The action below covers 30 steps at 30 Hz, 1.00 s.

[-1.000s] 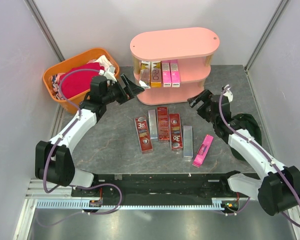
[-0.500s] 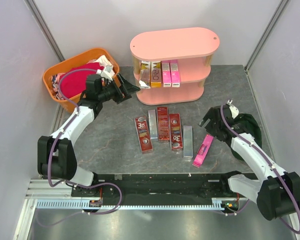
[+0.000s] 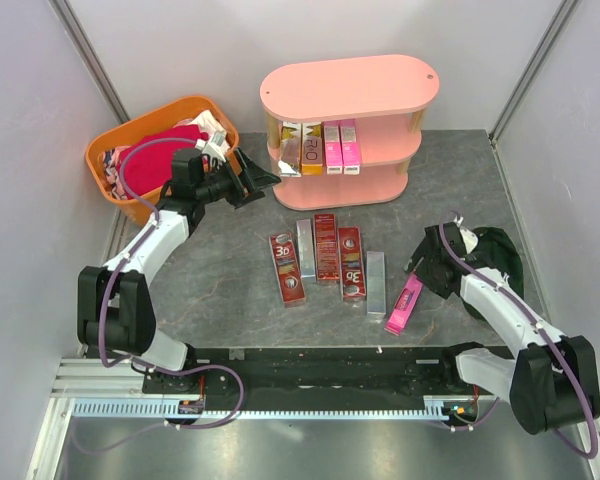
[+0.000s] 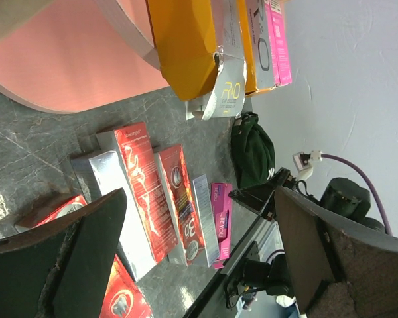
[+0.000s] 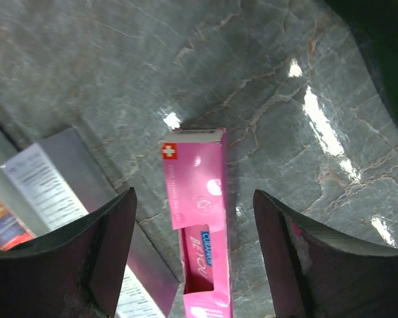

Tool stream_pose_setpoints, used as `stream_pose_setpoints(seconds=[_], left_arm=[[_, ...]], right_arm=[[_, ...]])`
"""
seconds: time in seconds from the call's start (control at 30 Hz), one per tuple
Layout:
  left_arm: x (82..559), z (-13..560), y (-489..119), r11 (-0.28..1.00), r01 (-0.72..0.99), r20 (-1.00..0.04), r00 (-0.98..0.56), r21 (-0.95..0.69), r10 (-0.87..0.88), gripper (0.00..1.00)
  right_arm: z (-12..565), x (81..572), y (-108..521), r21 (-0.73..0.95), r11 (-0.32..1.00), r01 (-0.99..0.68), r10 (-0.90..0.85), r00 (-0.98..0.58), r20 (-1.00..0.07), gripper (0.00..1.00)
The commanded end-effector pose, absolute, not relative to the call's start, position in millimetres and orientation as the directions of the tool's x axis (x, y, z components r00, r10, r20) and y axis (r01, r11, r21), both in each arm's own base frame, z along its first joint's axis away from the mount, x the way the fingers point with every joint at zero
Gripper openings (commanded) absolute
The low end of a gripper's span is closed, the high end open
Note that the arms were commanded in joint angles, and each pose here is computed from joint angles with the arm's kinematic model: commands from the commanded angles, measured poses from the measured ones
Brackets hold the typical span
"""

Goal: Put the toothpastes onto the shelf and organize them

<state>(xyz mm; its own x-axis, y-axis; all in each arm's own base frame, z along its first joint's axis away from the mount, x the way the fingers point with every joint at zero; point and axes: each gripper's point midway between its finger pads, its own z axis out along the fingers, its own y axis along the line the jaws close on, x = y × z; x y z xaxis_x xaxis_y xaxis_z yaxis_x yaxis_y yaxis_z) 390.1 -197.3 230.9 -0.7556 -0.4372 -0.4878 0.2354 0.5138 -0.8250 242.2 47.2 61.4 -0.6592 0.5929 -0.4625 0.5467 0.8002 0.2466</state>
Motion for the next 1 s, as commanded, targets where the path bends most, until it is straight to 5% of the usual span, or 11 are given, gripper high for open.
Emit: stream_pose_setpoints(seconds=[0.0,0.17,0.57,0.97], left_arm=[[392.7,235.3,-196.5,0.508,0.294,-0.529,-0.741,-0.809,-0.413,0.99],[392.8,233.7,-197.2,0.505,0.293,-0.525,-0.746,-0.812,-0.410,0.99],[389.3,237.8,-202.8,0.462,0.314,-0.513,-0.757,-0.829,-0.406,0.99],[372.2,267.4,-248.4,0.378,0.448,-0.568,-0.757,-0.810,-0.323,0.99]], right_arm=[[46.2,237.4,47.5,0.235,0.802,0.549,0.592,-0.678,-0.436,0.78],[31.5,236.9,53.2,0.239,0.807,0.540,0.588,-0.699,-0.407,0.69],[50.7,264.0,59.0,0.289,0.828,0.481,0.560,-0.685,-0.466,0.28],[126.7,306.2,85.6,0.352,0.894,0.278,0.442,-0.680,-0.584,0.23]])
